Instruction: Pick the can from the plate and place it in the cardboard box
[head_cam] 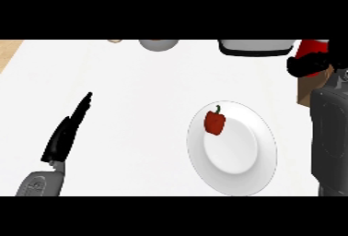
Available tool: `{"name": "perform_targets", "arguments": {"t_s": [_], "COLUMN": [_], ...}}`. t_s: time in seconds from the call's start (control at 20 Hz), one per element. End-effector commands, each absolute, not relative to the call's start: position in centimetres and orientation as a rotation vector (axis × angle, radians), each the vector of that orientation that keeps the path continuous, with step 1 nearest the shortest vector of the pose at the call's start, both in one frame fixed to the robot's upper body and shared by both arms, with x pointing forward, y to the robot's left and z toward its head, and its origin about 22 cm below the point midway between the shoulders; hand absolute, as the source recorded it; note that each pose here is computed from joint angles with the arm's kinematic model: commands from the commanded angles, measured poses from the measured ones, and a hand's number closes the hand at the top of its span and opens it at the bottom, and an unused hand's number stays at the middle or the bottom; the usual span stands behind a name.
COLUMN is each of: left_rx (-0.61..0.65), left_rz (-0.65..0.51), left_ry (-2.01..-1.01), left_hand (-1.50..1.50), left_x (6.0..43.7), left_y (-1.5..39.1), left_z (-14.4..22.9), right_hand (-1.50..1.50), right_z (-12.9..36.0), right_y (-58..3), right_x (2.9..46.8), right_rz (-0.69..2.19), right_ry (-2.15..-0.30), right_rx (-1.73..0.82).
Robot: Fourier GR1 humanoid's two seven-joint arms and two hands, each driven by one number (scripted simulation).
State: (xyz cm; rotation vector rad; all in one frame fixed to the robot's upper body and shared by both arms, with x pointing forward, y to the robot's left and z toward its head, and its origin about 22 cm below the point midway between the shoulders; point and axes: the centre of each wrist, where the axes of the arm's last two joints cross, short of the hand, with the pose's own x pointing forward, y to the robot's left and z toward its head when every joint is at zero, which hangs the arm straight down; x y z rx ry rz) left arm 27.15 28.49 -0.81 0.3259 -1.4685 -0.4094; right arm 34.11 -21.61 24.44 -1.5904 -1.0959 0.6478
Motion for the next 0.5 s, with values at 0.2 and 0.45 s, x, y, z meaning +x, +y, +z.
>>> {"name": "perform_targets", "arguments": {"t_s": [0.2, 0.45], "left_rx": [0.315, 0.325], "left_rz": [-0.410, -0.426], "left_ry": [-1.468, -1.480], "left_hand": [0.00, 0.00], "left_x": [27.9, 26.5], "left_y": [29.9, 30.0], "left_z": [-1.4, -1.6], "right_hand": [1.50, 1.50], "right_z": [26.1, 24.5], "right_y": [-29.5, -34.6], "right_x": [33.6, 34.7], "right_rz": [0.539, 0.561], "right_ry": [-0.985, -0.886], "right_rx": [-1.631, -1.615]}}
